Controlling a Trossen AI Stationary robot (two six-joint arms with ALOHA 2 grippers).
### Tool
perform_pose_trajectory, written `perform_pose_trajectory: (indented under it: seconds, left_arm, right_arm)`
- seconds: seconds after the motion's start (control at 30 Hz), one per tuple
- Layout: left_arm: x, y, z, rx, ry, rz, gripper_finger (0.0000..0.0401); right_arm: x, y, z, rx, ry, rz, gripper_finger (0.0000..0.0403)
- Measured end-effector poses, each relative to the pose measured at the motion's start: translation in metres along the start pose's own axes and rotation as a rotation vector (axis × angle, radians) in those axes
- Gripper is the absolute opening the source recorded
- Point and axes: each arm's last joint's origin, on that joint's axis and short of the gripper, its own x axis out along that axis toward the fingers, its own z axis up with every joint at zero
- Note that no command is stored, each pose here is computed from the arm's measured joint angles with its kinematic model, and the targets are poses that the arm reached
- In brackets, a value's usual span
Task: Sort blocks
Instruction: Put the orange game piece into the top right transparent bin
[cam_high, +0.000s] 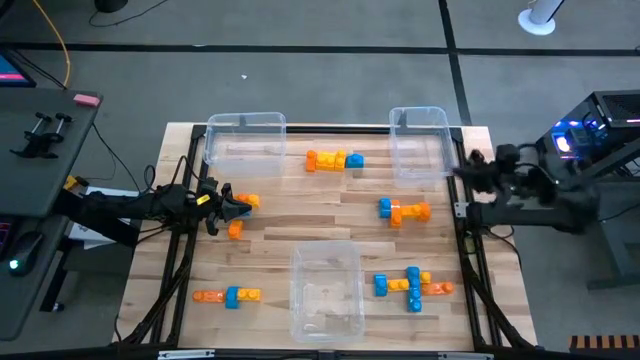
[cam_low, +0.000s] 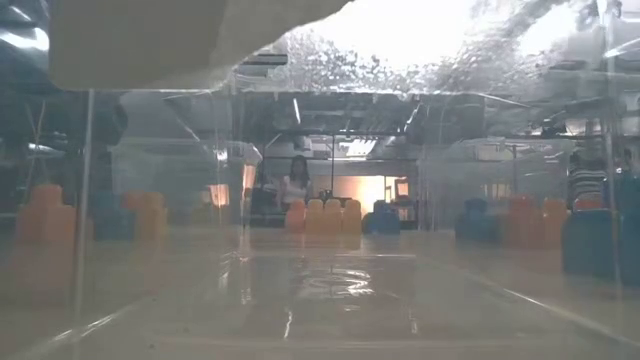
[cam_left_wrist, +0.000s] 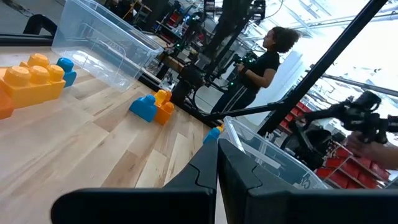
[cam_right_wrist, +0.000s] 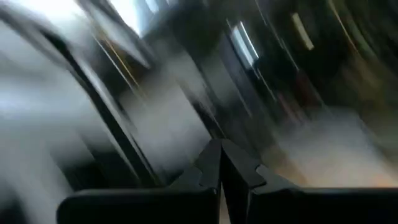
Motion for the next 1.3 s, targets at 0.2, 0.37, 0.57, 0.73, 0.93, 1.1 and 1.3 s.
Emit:
perform_pose_trajectory:
  seconds: [0.2,0.37,0.57,0.73,0.93,1.1,1.3]
  left_arm:
    - [0.0,0.0,0.0,0.0,0.0,0.0,0.0001]
    - [0.0,0.0,0.0,0.0,0.0,0.0,0.0001]
    - [0.0,0.0,0.0,0.0,0.0,0.0,0.0001]
    - [0.0,0.0,0.0,0.0,0.0,0.0,0.0001]
    - [0.0,0.0,0.0,0.0,0.0,0.0,0.0001]
    - [0.0,0.0,0.0,0.0,0.0,0.0,0.0001]
    - [0.0,0.0,0.0,0.0,0.0,0.0,0.0001]
  right_arm:
    - [0.021,0.017,0.005,0.197,0.828,-0.078,0.0027]
    - [0.054,0.023,-0.013,0.31,1.211,-0.045,0.0079]
    - [0.095,0.055,-0.056,0.305,1.488,-0.052,0.0103]
    - [0.112,0.098,-0.125,0.194,1.703,-0.123,0.0103]
    - [0.107,0.117,-0.19,0.146,1.886,-0.383,0.0103]
    - [0.117,0.113,-0.203,0.171,1.892,-0.477,0.0107]
    - [0.127,0.096,-0.209,0.17,1.879,-0.506,0.0151]
